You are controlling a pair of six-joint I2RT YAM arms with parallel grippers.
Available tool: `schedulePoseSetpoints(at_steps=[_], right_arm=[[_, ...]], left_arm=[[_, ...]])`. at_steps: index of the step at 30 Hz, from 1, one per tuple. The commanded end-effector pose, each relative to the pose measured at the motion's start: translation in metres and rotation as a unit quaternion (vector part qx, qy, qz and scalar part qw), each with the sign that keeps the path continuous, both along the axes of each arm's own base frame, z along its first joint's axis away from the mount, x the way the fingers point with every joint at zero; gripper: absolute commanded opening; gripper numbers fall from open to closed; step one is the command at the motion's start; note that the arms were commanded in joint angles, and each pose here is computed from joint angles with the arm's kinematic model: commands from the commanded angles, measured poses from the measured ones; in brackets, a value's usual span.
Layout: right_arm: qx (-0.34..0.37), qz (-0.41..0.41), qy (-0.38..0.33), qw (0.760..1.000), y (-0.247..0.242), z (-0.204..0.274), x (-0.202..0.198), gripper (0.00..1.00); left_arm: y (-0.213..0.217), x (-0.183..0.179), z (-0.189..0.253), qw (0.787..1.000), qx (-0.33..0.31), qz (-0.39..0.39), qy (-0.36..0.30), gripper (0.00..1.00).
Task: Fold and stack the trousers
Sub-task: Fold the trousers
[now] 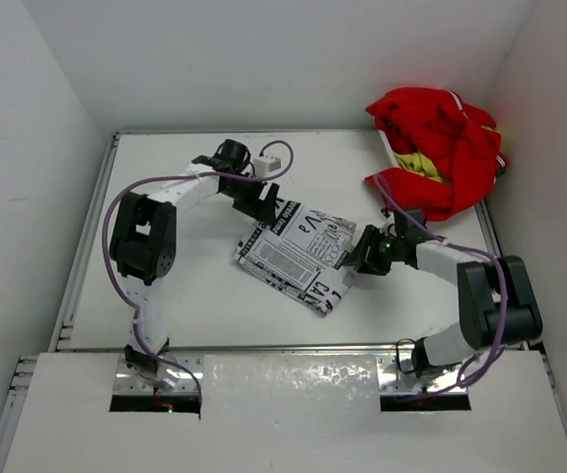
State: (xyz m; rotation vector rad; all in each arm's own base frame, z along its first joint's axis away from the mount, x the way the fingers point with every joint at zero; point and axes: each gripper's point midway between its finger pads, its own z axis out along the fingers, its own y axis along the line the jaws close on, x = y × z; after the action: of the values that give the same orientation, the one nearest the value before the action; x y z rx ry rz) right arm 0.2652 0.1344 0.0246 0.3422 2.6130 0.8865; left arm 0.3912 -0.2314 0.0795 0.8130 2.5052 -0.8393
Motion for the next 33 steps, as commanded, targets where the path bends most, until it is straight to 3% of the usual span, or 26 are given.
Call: schedulePoseSetpoints(at_steps=[1, 2, 4, 5, 8, 9, 11, 13, 17, 21, 25, 33], right_arm=[[0.003, 0.002, -0.037, 0.999, 0.003, 0.0, 0.03, 0.49], [-0.005, 0.003, -0.038, 0.999, 0.001, 0.001, 0.037, 0.36], [-0.03, 0.016, -0.029, 0.999, -0.004, -0.008, 0.039, 0.24], [-0.048, 0.016, -0.023, 0.998, -0.009, -0.008, 0.041, 0.13], [-0.09, 0.027, -0.041, 0.995, -0.021, -0.001, 0.046, 0.01], [-0.099, 0.036, -0.061, 0.993, -0.023, 0.007, 0.049, 0.0], [-0.116, 0.055, -0.089, 0.988, -0.025, 0.019, 0.056, 0.0], [-0.128, 0.078, -0.123, 0.981, -0.021, 0.038, 0.066, 0.0], [-0.14, 0.124, -0.211, 0.959, -0.01, 0.082, 0.09, 0.0], [-0.172, 0.109, -0.273, 0.94, -0.017, 0.117, 0.121, 0.0], [-0.177, 0.119, -0.258, 0.942, -0.015, 0.116, 0.143, 0.0], [-0.215, 0.103, -0.176, 0.955, -0.036, 0.051, 0.181, 0.0]], left_arm=[[0.014, 0.017, -0.011, 0.998, 0.037, 0.041, -0.029, 0.69], [0.016, 0.017, -0.014, 0.998, 0.041, 0.043, -0.029, 0.68], [0.02, 0.015, -0.02, 0.997, 0.049, 0.047, -0.028, 0.64], [0.021, 0.015, -0.022, 0.997, 0.05, 0.047, -0.031, 0.61], [0.024, 0.014, -0.022, 0.997, 0.054, 0.049, -0.037, 0.43], [0.024, 0.013, -0.023, 0.997, 0.054, 0.048, -0.037, 0.32], [0.025, 0.01, -0.026, 0.997, 0.054, 0.046, -0.032, 0.19], [0.026, 0.007, -0.029, 0.997, 0.056, 0.045, -0.026, 0.14], [0.028, 0.006, -0.024, 0.997, 0.052, 0.041, -0.033, 0.14], [0.032, 0.008, -0.019, 0.997, 0.048, 0.043, -0.039, 0.21], [0.036, 0.01, -0.019, 0.997, 0.041, 0.046, -0.038, 0.26], [0.049, 0.019, -0.003, 0.997, 0.028, 0.05, -0.058, 0.52]])
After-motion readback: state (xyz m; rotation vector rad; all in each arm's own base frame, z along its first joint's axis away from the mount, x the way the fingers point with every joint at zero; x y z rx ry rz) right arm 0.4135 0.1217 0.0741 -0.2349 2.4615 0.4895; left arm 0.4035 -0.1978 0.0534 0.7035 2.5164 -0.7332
